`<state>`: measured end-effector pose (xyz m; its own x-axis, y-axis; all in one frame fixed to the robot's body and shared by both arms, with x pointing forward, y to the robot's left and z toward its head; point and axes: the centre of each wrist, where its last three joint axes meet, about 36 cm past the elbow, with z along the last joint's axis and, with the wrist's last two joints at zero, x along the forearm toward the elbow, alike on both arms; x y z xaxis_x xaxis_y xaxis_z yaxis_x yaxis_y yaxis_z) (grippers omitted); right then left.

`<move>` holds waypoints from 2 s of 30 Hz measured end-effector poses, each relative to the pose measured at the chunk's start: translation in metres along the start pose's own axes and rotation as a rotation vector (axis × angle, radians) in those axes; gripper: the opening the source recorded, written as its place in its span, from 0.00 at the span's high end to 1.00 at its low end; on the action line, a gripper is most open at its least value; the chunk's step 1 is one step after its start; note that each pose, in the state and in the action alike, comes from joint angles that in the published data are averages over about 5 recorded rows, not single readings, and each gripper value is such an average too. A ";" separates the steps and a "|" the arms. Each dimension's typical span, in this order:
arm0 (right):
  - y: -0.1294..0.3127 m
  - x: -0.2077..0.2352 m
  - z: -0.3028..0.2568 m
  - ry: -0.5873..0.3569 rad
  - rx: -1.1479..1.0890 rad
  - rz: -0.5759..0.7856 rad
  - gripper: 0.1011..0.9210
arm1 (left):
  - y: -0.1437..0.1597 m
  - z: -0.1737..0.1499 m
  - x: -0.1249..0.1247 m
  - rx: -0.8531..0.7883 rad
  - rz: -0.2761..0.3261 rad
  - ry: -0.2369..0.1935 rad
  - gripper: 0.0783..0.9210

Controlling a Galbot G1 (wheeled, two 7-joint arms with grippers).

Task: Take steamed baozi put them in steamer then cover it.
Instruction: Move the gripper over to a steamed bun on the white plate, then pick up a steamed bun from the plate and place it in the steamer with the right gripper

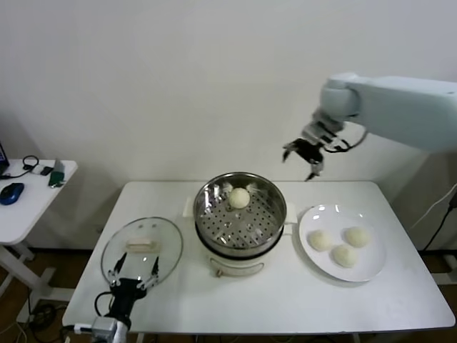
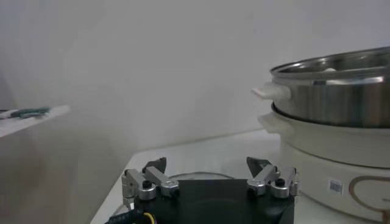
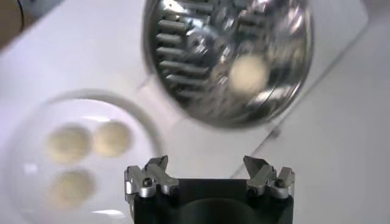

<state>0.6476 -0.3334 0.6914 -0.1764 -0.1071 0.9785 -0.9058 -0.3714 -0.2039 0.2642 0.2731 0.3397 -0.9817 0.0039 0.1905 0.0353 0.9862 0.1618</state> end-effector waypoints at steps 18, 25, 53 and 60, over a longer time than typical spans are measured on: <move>0.075 -0.148 0.022 0.032 -0.363 -0.047 0.12 | -0.006 -0.003 0.000 0.017 -0.009 -0.003 0.12; 0.066 -0.189 0.016 0.039 -0.391 -0.039 0.12 | -0.008 0.000 0.006 0.011 -0.010 0.002 0.12; 0.052 -0.217 0.015 0.016 -0.473 -0.036 0.32 | -0.011 0.001 0.011 0.014 -0.014 0.006 0.12; 0.018 -0.152 0.010 -0.003 -0.435 -0.002 0.32 | -0.012 -0.001 0.009 0.014 -0.011 0.001 0.12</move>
<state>0.6620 -0.3328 0.5384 -0.1738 -0.1094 0.9787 -0.9843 0.0517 -0.1690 0.2551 0.2606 0.3402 -0.9818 -0.0076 0.1898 0.0214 0.9884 0.1504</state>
